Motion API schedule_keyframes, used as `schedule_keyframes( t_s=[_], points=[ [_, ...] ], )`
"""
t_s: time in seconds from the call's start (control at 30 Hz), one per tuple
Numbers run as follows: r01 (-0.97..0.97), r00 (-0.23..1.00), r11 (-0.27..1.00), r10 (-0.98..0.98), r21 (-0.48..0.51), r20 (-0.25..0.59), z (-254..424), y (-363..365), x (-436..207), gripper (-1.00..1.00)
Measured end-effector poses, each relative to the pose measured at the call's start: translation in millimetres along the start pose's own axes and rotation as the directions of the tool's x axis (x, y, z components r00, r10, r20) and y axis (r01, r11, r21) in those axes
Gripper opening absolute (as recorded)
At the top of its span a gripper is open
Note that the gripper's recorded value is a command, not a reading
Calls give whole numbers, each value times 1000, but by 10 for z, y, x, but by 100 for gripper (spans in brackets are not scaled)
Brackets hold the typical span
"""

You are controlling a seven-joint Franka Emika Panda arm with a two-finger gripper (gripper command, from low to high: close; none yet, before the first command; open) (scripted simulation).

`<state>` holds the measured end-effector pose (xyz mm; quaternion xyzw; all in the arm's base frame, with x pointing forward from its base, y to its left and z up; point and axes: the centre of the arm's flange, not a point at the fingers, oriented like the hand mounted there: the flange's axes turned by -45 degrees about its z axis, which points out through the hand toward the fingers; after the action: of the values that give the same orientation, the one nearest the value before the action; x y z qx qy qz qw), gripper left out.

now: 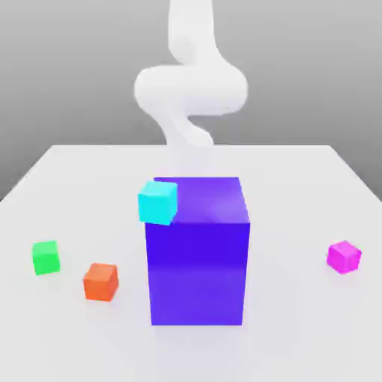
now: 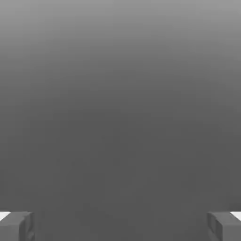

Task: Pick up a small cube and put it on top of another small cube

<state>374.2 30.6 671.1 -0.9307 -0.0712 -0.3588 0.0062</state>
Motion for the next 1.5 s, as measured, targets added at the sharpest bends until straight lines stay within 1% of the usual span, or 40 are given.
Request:
schedule_keyframes(
  t_s=[0.1,0.2,0.3,0.4,0.53,0.67,0.77,0.9,0.97,1.13,1.17,1.37,1.5],
  points=[
    [177,981,980,-183,89,65,581,-422,-111,0],
    [338,927,923,-360,182,105,1080,-880,-314,0],
    [484,840,830,-530,276,120,1510,-1360,-610,0],
    [608,722,704,-683,367,112,1867,-1838,-996,0],
    [731,525,490,-848,475,67,2229,-2426,-1632,0],
    [794,296,240,-955,559,-10,2466,-2908,-2376,0],
    [799,99,22,-990,602,-96,2535,-3234,-3017,0],
    [741,-147,-246,-967,625,-207,2590,-3439,-3849,0],
    [724,-186,-286,-957,628,-222,2713,-3437,-4058,0],
    [717,-196,-298,-954,630,-228,3072,-3450,-4421,0],
    [717,-196,-298,-954,630,-228,3112,-3448,-4462,-100],
    [716,-197,-299,-954,631,-227,3131,-3447,-4485,-100],
    [717,-199,-299,-953,630,-227,2928,-3447,-4285,-100]
  ],
)
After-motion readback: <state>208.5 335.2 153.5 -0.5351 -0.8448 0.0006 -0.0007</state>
